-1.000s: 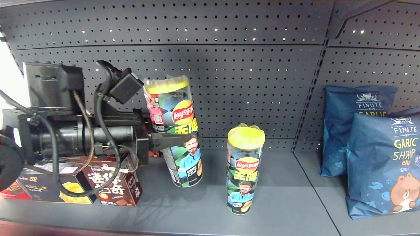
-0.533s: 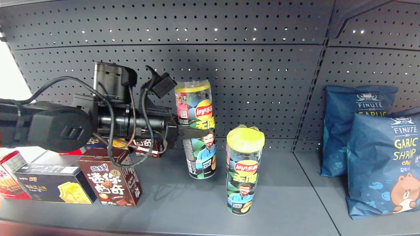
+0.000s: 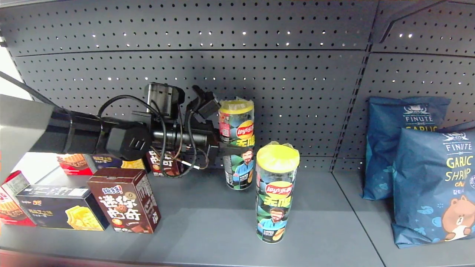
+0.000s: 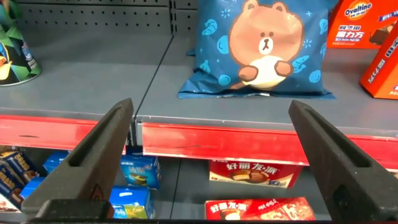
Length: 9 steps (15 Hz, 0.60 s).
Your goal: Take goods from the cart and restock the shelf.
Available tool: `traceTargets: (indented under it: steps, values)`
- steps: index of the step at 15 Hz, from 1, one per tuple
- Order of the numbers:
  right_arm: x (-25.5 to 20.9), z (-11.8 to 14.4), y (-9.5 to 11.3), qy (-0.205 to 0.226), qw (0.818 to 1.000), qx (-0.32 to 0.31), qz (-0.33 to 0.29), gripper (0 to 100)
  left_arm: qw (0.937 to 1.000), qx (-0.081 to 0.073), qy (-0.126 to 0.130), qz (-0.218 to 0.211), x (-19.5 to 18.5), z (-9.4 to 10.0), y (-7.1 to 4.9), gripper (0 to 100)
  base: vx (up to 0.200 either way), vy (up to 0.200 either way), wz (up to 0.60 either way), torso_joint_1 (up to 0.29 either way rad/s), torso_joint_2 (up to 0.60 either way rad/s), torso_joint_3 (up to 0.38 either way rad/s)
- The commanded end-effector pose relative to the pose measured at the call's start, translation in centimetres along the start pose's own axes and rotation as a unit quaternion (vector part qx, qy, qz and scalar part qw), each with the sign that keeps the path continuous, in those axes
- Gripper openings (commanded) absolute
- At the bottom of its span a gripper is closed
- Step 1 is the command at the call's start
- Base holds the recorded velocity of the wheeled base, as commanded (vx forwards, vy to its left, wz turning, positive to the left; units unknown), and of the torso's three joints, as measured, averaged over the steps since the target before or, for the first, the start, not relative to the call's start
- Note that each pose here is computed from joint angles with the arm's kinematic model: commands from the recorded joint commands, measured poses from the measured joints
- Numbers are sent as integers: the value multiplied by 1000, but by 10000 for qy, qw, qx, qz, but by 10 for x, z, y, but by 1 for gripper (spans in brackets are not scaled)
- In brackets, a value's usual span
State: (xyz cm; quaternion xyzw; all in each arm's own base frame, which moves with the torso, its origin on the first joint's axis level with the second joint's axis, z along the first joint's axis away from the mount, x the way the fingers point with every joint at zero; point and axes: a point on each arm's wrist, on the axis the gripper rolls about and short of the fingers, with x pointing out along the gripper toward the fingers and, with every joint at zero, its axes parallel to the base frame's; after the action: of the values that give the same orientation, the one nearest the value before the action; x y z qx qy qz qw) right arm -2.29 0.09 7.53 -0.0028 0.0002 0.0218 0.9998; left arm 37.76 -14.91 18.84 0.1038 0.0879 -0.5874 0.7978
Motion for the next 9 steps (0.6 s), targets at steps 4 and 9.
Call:
traceTargets:
  steps: [4,9]
  values:
    - [0,0,0,6,10000,-3,4,100,10000,-44,46,-48,20,-17,15,0,0,0,0,0,0,0]
    - [0,0,0,6,10000,-3,4,100,9999,88,-45,-86,33,-25,17,0,0,0,0,0,0,0]
